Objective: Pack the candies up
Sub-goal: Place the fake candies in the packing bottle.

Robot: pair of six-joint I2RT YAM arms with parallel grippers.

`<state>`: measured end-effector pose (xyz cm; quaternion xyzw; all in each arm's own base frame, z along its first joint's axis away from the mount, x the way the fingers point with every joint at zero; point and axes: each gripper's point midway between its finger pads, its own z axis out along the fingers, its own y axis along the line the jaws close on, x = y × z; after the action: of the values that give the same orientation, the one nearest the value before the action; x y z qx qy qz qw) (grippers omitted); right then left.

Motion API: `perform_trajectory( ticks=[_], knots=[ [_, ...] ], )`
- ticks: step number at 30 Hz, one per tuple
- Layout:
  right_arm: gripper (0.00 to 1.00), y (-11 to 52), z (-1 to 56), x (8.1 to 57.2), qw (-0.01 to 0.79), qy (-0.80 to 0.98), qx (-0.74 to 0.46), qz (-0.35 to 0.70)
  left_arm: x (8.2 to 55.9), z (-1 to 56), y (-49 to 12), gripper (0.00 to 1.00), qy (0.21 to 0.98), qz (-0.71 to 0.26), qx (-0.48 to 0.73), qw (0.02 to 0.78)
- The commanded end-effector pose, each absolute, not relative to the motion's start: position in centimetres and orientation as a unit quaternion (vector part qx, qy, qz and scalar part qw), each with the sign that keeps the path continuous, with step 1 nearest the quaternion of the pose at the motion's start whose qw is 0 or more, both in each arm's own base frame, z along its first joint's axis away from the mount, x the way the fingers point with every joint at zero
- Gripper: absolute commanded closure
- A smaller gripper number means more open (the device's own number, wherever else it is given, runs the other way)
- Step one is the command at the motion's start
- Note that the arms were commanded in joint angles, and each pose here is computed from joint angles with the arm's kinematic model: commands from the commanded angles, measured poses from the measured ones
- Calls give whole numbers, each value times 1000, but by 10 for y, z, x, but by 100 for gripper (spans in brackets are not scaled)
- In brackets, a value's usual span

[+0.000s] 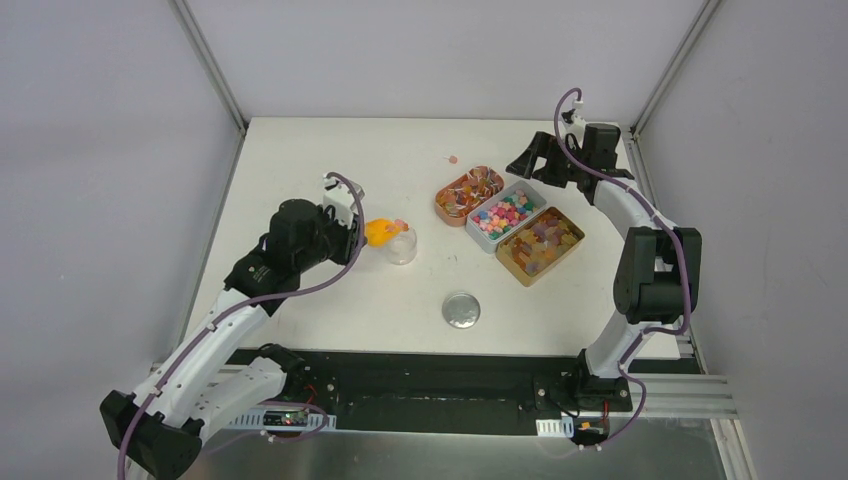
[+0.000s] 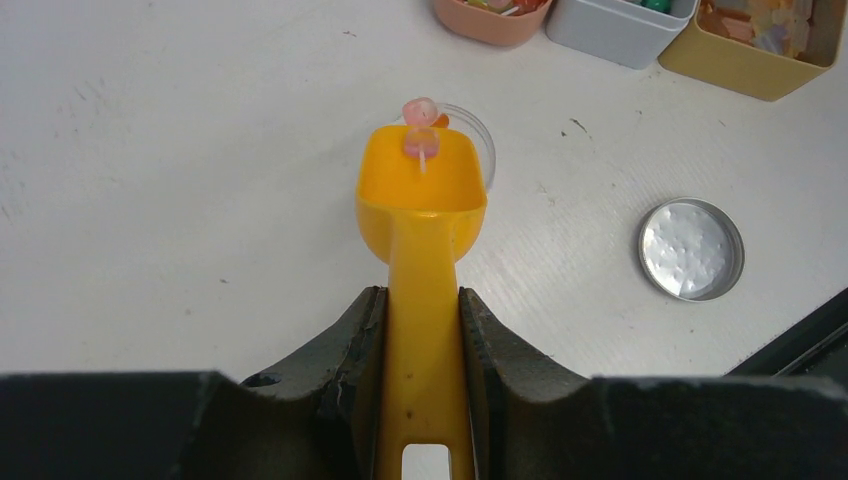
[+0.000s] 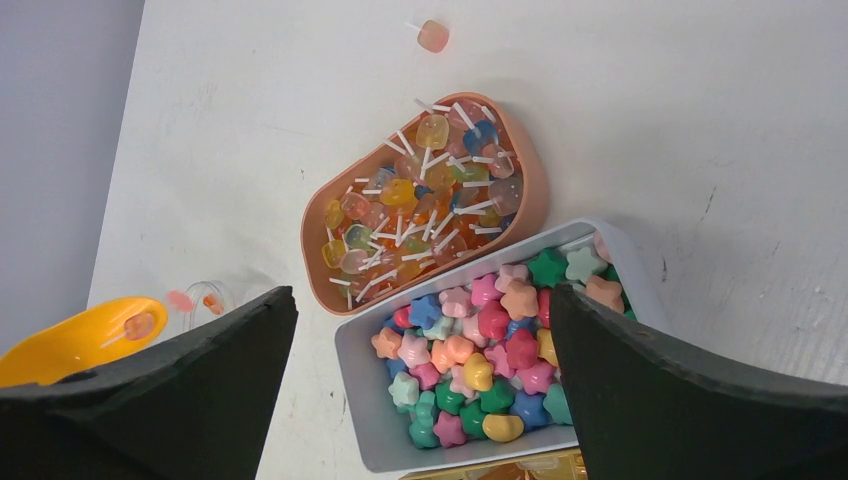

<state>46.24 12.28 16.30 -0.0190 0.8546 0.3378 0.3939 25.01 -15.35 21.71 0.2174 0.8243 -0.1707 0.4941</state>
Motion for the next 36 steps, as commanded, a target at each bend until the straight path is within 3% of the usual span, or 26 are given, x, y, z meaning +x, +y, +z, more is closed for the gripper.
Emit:
perform_trajectory(
  ticks=[1, 21, 29, 36],
  knots=[
    [0, 125, 196, 463, 436, 835, -46, 333, 253, 237, -156, 100, 816, -180, 214, 505],
    [0, 120, 193, 460, 433, 843, -40, 318, 257, 252, -152, 100, 863, -154, 199, 439],
    [0, 104, 197, 478, 447, 850, -2, 277, 287, 274, -161, 100, 852, -135, 214, 459],
    [8, 128, 195, 485, 412, 844, -8, 343, 322, 281, -184, 100, 830, -144, 241, 481]
  ],
)
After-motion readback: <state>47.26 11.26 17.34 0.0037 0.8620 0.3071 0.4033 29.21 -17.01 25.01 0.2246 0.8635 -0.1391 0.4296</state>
